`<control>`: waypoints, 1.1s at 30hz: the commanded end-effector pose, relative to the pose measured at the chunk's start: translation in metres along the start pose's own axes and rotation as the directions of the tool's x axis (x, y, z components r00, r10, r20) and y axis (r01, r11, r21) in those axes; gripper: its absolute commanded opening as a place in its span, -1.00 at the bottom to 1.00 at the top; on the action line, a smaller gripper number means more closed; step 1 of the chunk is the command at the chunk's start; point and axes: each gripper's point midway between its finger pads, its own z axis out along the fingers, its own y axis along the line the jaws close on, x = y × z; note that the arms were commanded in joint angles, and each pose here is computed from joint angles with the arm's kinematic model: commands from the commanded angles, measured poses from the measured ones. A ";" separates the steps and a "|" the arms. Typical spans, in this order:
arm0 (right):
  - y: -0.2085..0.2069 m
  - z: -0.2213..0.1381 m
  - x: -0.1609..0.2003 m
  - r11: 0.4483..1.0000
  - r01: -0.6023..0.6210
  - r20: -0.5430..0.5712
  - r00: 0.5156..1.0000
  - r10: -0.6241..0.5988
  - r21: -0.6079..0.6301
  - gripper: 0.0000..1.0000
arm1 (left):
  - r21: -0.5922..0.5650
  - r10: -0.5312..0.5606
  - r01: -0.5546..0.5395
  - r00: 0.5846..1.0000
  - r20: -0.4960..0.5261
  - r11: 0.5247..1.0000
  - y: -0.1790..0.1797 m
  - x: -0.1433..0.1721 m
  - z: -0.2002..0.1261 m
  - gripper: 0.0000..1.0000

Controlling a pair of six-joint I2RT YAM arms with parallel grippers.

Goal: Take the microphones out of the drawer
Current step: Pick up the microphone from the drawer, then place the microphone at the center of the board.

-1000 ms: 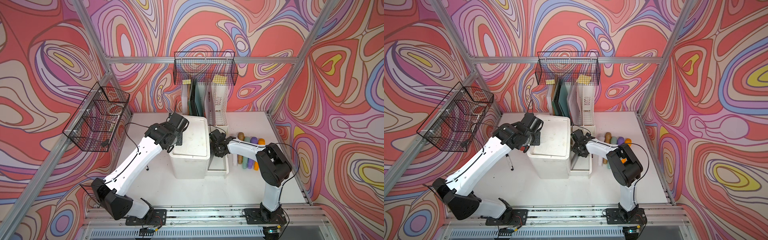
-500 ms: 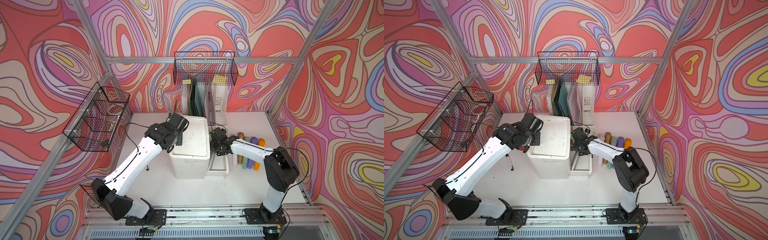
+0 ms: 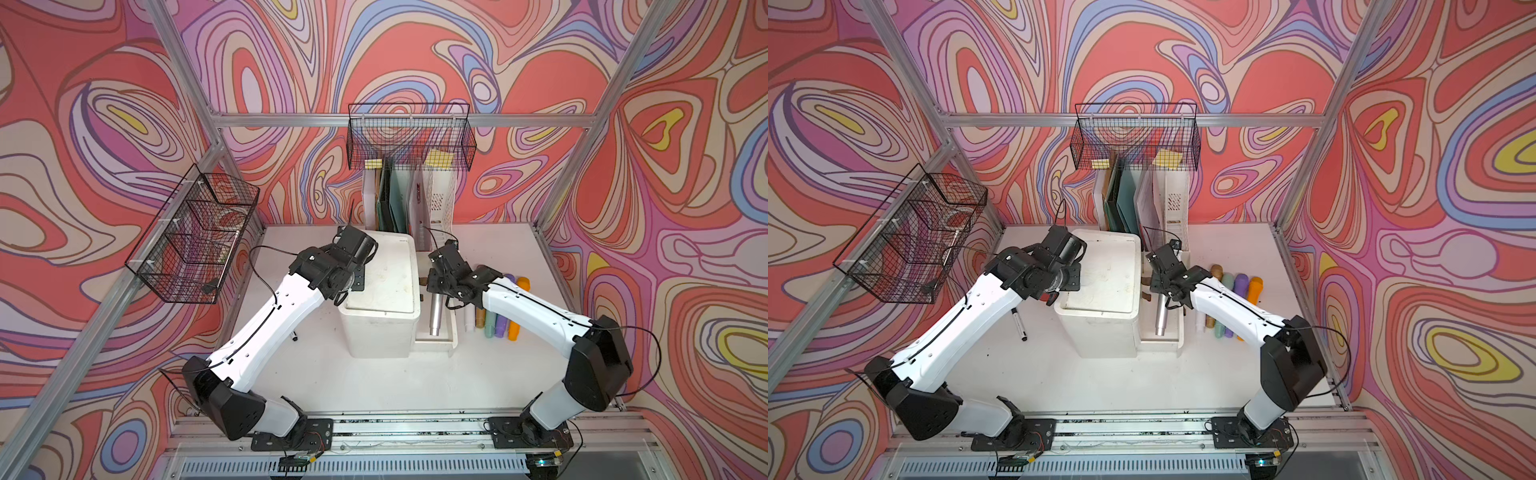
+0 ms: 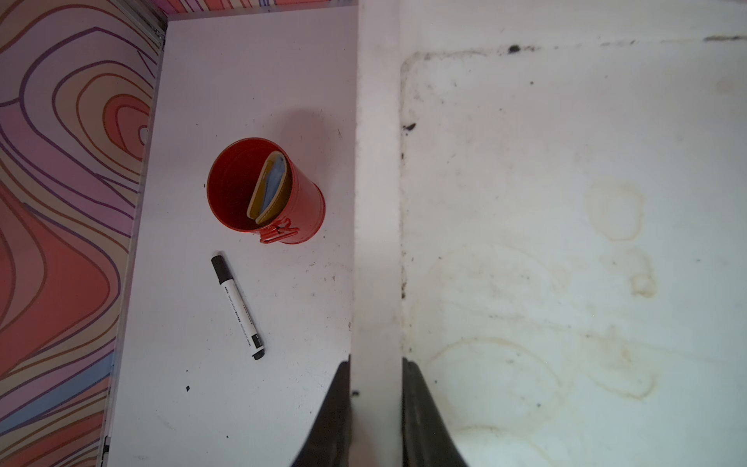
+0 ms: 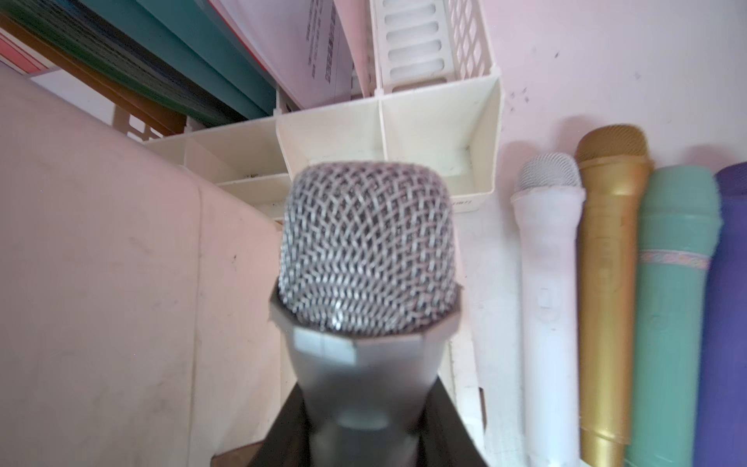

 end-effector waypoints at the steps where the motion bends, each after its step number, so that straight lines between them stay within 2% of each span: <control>1: -0.011 -0.032 -0.029 0.995 0.087 0.118 0.989 -0.093 0.052 -0.86 | -0.085 0.123 -0.129 0.990 -0.071 0.988 0.013 0.019 0.009 -1.00; 8: -0.050 -0.070 -0.056 0.961 0.177 0.203 0.954 -0.221 0.212 -0.87 | -0.080 0.121 -0.127 0.990 -0.073 0.989 0.012 0.021 0.011 -1.00; 13: -0.095 -0.085 -0.069 0.937 0.165 0.216 0.947 -0.237 0.307 -0.87 | -0.079 0.122 -0.128 0.990 -0.077 0.989 0.012 0.023 0.012 -1.00; 23: -0.209 -0.075 -0.063 0.911 0.002 0.172 0.982 -0.081 0.413 -0.87 | -0.079 0.124 -0.130 0.989 -0.076 0.988 0.012 0.023 0.011 -1.00; 33: -0.282 -0.039 -0.030 0.867 -0.077 0.061 0.997 0.054 0.492 -0.87 | -0.081 0.126 -0.132 0.989 -0.077 0.988 0.012 0.023 0.011 -1.00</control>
